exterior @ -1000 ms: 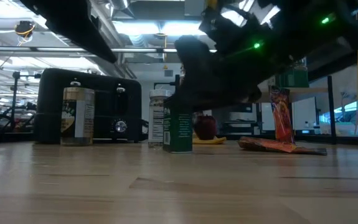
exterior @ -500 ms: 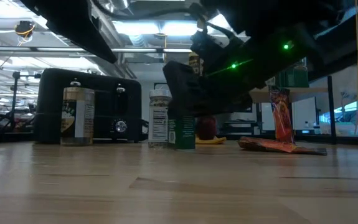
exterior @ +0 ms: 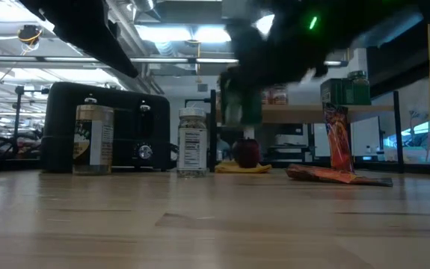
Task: Shelf spices
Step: Put the green seasoning can on the shelf
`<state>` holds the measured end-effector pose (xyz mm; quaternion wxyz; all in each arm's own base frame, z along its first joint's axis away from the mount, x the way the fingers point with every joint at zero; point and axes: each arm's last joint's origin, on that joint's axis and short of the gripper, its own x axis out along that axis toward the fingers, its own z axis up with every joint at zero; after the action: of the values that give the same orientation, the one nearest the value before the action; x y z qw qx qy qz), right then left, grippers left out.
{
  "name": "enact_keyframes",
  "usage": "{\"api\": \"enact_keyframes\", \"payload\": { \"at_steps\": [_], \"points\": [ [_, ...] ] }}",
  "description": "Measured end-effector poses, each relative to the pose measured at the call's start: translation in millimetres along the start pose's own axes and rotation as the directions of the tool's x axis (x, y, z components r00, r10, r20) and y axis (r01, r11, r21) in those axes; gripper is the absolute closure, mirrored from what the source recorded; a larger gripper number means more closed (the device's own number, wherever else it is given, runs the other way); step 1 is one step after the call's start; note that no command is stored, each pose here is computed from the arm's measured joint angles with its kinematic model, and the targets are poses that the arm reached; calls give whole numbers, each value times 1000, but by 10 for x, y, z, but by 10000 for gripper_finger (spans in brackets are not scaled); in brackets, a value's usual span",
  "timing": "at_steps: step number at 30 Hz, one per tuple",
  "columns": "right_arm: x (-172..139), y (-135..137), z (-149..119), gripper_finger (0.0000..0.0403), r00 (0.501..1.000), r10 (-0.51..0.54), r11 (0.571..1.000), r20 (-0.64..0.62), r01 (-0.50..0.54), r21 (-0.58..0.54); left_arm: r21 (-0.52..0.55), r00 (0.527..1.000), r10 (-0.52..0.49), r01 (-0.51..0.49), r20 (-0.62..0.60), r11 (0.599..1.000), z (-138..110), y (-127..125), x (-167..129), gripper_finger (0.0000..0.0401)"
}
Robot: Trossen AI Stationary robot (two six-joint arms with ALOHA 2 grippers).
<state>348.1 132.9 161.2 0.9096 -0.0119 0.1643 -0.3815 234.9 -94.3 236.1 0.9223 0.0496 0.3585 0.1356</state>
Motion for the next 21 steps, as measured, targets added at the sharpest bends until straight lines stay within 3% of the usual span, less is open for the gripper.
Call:
{"api": "enact_keyframes", "payload": {
  "at_steps": [5,12,16,21],
  "points": [
    [-321,-273,405,278,997,-53,999,61,53,-2,-5,1000,-1,1,0,1000,0,-2,0,248],
    [-570,-963,935,278,975,-192,981,113,189,29,-14,1000,-1,1,0,1000,-1,-2,1,248],
    [-551,-1412,1123,278,965,-251,965,69,245,93,-11,1000,-1,1,0,1000,0,-2,1,248],
    [-319,-1816,1133,278,929,-366,923,-45,369,111,-11,1000,-1,1,0,1000,0,-2,1,248]
  ]
}}
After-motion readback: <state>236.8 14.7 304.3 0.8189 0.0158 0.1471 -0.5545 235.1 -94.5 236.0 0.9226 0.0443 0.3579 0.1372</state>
